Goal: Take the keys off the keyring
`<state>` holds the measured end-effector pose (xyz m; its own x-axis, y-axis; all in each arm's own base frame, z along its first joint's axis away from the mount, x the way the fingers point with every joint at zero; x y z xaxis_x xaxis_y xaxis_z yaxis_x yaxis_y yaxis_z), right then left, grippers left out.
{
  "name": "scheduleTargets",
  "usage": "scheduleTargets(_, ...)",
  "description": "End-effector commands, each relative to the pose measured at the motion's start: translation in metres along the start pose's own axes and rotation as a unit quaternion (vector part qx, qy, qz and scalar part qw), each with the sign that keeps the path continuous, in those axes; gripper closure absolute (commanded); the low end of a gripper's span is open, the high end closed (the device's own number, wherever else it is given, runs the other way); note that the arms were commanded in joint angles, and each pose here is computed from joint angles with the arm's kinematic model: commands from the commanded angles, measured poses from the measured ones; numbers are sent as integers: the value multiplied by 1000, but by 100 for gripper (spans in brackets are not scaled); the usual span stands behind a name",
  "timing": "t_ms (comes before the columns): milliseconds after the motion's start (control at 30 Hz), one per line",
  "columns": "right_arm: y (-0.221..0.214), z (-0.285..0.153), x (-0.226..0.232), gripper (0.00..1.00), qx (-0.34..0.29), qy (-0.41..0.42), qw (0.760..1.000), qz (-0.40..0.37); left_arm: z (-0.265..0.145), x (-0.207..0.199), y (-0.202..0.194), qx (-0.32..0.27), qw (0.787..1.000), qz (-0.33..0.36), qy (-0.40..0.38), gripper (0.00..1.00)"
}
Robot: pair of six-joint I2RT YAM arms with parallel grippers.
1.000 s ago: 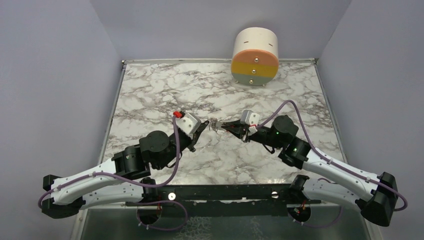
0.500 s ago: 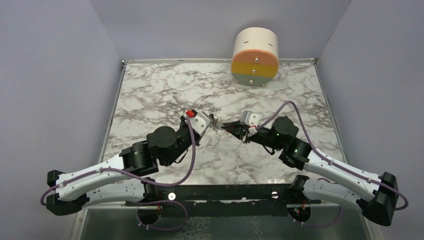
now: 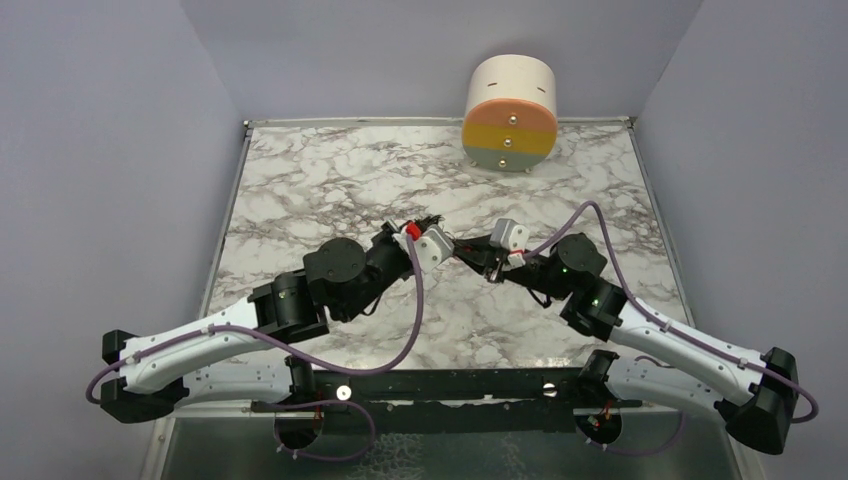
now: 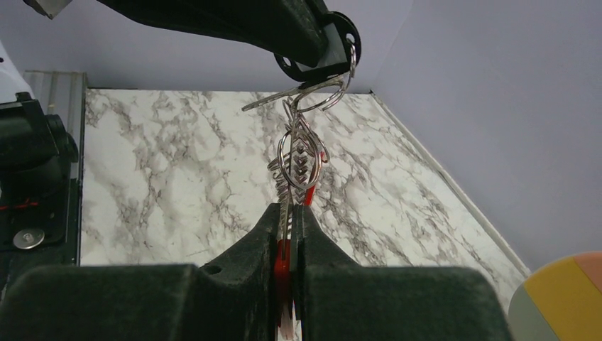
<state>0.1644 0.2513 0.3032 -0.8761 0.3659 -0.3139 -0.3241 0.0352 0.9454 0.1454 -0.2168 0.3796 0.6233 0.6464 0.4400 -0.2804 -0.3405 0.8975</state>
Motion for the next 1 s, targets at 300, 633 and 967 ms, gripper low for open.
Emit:
scheduleTargets(300, 5, -1, 29, 98, -10, 92, 996, 20, 40, 22, 73, -81, 995, 53, 38, 74)
scheduleTargets(633, 6, -1, 30, 98, -21, 88, 996, 20, 46, 25, 76, -83, 994, 49, 44, 69)
scheduleTargets(967, 7, 4, 21, 98, -39, 39, 998, 34, -3, 39, 28, -71, 990, -49, 111, 97)
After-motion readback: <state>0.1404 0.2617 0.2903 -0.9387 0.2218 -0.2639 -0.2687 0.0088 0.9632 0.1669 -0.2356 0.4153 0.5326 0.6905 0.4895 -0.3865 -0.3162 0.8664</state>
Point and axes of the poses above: each gripper's point midway between its finger pads, its own z axis out along the fingers, its own x axis along the line the jaws close on, y = z × x, the point moved 6 cm from there along -z, back along the fingers
